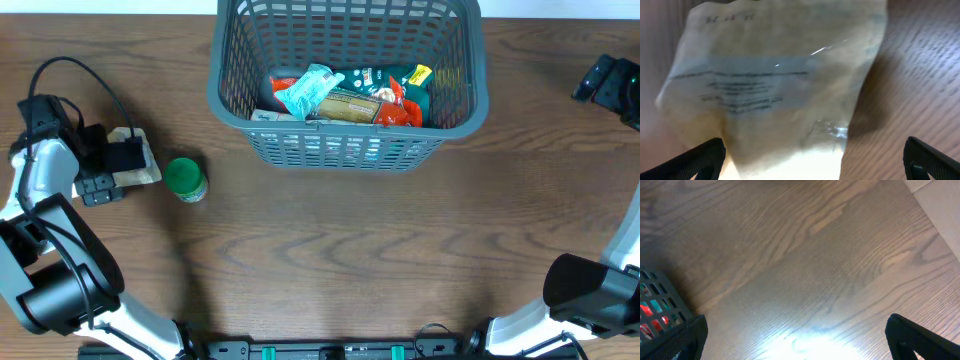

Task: Pack container

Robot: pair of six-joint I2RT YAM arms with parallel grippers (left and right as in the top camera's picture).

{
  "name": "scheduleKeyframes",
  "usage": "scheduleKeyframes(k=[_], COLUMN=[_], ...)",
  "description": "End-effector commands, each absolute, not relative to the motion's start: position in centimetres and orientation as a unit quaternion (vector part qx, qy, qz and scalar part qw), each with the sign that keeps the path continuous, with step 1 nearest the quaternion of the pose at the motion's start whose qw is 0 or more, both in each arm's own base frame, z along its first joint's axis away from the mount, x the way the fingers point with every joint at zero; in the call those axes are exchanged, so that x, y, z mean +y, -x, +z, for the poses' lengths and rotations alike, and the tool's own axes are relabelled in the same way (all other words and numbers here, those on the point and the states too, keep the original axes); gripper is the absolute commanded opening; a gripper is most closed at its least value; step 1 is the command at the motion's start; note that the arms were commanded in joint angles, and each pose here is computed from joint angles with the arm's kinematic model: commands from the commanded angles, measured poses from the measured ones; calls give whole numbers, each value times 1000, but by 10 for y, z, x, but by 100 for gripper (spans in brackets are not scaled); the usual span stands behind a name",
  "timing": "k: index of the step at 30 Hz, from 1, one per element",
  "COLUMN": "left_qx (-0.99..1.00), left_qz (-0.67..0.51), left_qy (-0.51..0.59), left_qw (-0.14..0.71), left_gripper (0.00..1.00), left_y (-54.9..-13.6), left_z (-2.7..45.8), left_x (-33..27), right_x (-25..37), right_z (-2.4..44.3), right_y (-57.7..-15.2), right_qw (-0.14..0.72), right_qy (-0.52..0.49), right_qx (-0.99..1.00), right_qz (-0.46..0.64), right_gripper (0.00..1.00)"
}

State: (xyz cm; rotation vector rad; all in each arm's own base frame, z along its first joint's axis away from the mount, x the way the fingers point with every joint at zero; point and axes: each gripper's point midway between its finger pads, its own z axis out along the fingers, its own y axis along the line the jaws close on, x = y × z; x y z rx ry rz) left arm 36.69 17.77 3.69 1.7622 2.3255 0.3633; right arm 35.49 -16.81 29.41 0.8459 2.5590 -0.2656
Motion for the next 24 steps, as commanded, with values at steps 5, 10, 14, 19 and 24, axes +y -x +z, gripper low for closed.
scheduleKeyframes(k=[5,10,14,19,24], left_qx=[794,798,811,815,817], left_qz=[68,36,32,18,-11], left_qy=[-601,-600,-582,-578,-576], left_qw=[60,36,38,31,18], left_gripper=[98,99,99,99,99], left_y=[-347,-335,-335,-329,-316], left_z=[1,-20,-21,-14,-15], left_x=[174,171,170,167,160], right_x=[-172,-172,-172,-172,-172], right_z=[294,294,294,294,294], right_y=[-353,-353,-353,-353,-353], right_qw=[214,214,214,214,214], right_qy=[-312,-312,-312,-312,-312], right_qx=[920,920,920,920,920], right_qz=[-100,-100,-100,-100,-100], right_gripper=[99,99,99,99,99])
